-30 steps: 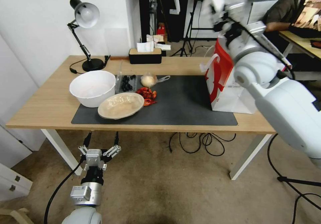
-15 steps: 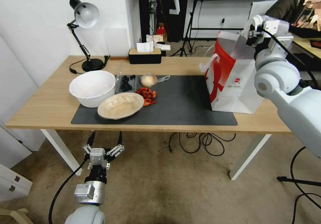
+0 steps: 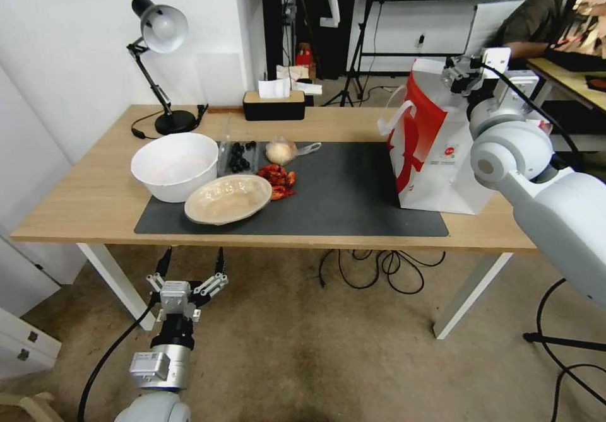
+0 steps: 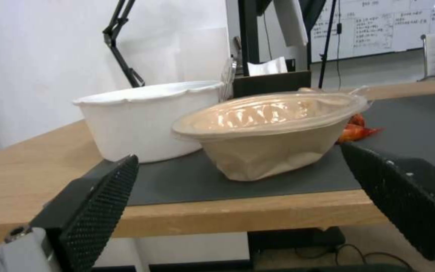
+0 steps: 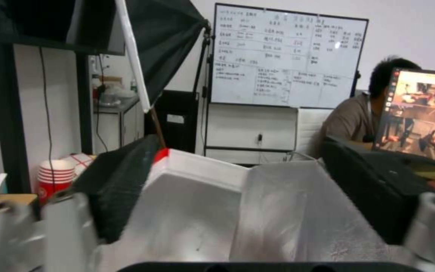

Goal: Pick up the trash from the table and place it into the takeout bag.

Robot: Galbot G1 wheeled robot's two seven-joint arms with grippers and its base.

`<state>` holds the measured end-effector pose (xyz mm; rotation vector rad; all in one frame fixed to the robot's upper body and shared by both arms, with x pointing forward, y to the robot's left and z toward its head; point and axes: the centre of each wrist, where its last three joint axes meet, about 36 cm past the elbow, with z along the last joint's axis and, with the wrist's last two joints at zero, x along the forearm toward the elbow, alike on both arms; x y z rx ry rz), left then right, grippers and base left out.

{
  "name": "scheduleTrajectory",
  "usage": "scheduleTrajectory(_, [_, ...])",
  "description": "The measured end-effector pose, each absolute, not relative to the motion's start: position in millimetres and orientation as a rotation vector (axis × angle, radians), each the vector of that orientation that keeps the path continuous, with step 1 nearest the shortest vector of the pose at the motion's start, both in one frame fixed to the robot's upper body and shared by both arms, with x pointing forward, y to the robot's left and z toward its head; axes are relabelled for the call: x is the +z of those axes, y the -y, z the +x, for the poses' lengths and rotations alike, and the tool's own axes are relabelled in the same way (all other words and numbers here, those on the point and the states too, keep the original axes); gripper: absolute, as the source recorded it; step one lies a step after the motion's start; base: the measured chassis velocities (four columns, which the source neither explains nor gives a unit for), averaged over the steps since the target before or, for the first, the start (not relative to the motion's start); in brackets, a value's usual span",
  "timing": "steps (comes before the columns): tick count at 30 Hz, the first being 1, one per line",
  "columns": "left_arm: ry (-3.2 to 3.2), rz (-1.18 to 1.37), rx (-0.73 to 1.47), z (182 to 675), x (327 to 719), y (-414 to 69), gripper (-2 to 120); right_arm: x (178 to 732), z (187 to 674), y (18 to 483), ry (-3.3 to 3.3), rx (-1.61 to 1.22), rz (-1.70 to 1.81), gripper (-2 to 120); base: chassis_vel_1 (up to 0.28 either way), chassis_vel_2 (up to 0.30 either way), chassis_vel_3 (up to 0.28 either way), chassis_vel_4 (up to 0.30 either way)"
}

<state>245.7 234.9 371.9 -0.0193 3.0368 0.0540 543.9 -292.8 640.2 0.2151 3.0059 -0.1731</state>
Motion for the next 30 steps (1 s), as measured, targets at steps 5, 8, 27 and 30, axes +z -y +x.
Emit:
scheduleTrajectory(5, [-3.032, -0.018, 0.055, 246, 374, -235, 100, 637, 538, 292, -3.0, -0.153, 0.175, 99, 0.0, 0.0, 0.0, 0.0])
scheduleTrajectory(8, [-3.033, -0.021, 0.06, 246, 375, -236, 100, 632, 523, 288, -2.939, -0.03, 0.023, 100, 0.0, 0.0, 0.0, 0.0])
scheduleTrajectory(27, [-3.015, -0.081, 0.065, 241, 381, -244, 100, 484, 355, 243, -2.797, 0.182, -0.318, 100, 0.0, 0.0, 0.0, 0.0])
scheduleTrajectory(30, [-3.015, -0.082, 0.066, 240, 381, -244, 100, 448, 323, 243, -2.86, 0.19, -0.222, 100, 0.0, 0.0, 0.0, 0.0])
